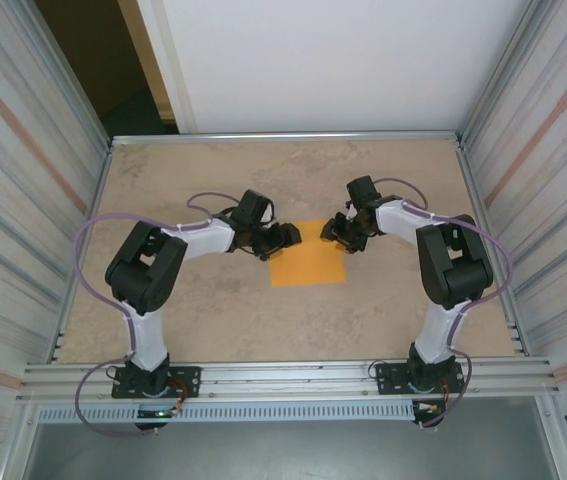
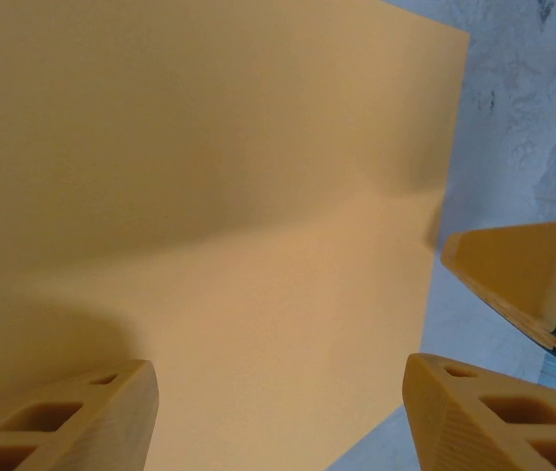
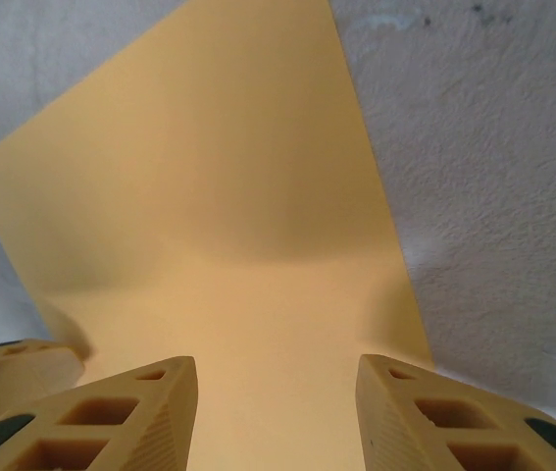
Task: Fold a paper plane with a square sheet of paper (pick it up from the middle)
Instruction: Rotate the square sheet of paper at the center of the table, then first fold in half a square sheet of paper at the center of the table.
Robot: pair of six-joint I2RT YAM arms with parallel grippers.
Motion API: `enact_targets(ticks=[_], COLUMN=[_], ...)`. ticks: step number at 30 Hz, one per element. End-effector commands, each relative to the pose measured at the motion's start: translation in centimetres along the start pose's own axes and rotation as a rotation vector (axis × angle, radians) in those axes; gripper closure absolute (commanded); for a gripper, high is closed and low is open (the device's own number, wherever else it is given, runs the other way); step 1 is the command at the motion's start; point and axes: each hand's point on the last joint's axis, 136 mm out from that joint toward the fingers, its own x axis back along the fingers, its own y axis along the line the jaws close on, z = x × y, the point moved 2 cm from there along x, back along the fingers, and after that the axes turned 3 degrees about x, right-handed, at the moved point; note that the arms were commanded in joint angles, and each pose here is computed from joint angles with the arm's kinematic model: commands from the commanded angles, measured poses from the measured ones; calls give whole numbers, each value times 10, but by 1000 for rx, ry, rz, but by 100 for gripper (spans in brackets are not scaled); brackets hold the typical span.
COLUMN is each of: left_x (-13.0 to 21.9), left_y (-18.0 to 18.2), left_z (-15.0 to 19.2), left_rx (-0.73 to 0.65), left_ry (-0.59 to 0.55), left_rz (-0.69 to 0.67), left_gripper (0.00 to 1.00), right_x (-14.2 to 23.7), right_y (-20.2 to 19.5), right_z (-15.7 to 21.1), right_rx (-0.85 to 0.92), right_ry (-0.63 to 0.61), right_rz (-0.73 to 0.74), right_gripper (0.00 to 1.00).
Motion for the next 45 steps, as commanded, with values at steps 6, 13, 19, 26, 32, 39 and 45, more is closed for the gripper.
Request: enact_targets(ticks=[6, 13, 19, 26, 32, 39, 45], left_x=[-7, -13, -12, -4, -1, -6, -5], left_y=[0, 25, 35, 27, 20, 28, 29], left_z=[-4, 7, 11, 8, 5, 8, 9], left_rx=[18, 51, 38, 18, 7, 31, 27], left_ry=[-4, 11, -3, -26, -33, 4, 19], left_rz=[-9, -61, -28, 22, 59, 13, -12], left_gripper=[30, 26, 18, 12, 10, 21, 20], right_x=[-12, -23, -28, -27, -33, -40, -44], right_y=[-7, -13, -11, -1, 6, 21, 26], right_z=[8, 15, 21, 20, 23, 33, 36], right_rx=[45, 36, 41, 39, 36, 39, 40], right_ry=[70, 102, 121, 107, 125, 143, 152], right_rz=[16, 12, -4, -42, -75, -114, -132], right_gripper=[55, 55, 55, 56, 57, 58, 59])
